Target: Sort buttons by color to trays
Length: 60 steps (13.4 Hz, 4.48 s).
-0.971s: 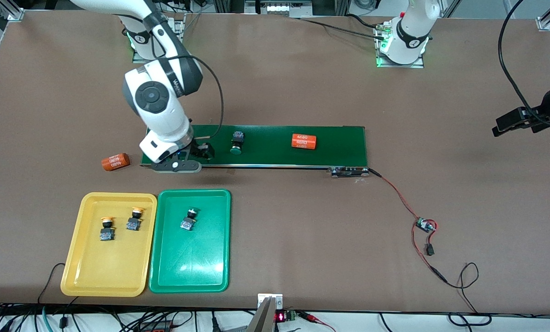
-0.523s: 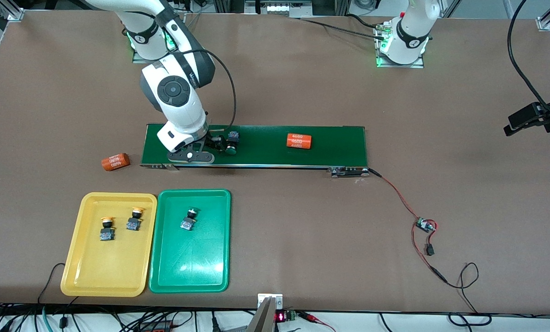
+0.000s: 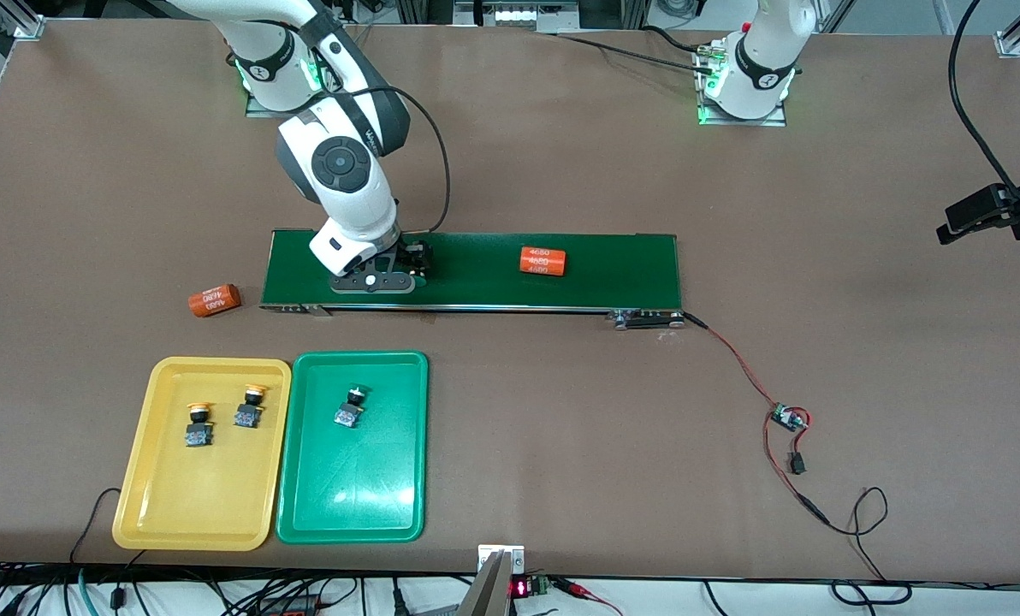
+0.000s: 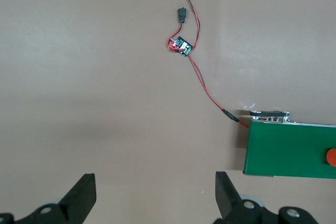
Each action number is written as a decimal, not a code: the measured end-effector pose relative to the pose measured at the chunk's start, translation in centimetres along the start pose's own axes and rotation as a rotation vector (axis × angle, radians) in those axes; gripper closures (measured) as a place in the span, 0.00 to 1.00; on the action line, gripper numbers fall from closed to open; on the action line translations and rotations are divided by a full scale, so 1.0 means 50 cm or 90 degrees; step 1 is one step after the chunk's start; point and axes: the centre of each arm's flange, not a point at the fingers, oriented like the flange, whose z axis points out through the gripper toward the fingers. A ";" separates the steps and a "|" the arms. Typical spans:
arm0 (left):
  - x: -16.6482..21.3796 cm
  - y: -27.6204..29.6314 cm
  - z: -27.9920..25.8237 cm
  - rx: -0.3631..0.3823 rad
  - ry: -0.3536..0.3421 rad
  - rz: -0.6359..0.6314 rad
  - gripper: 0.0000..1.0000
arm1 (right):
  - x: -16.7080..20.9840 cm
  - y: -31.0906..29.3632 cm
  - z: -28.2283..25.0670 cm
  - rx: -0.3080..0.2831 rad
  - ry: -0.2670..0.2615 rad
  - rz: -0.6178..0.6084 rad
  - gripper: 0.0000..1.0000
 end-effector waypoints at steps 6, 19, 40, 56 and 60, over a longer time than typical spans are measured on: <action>-0.001 -0.042 0.010 -0.001 -0.010 -0.022 0.00 | -0.012 0.005 0.036 -0.008 -0.020 -0.009 0.00; -0.003 -0.042 0.014 -0.001 -0.018 -0.021 0.00 | 0.018 0.050 0.079 -0.001 -0.026 -0.008 0.62; 0.006 -0.031 0.031 0.004 -0.025 -0.014 0.00 | 0.361 0.140 0.045 0.085 0.191 -0.023 0.62; 0.007 -0.009 0.025 0.005 -0.016 0.004 0.00 | 0.368 0.149 0.039 0.083 0.208 -0.025 0.01; 0.004 0.009 0.016 0.001 -0.010 0.013 0.00 | 0.350 0.207 -0.037 0.044 0.151 -0.022 0.00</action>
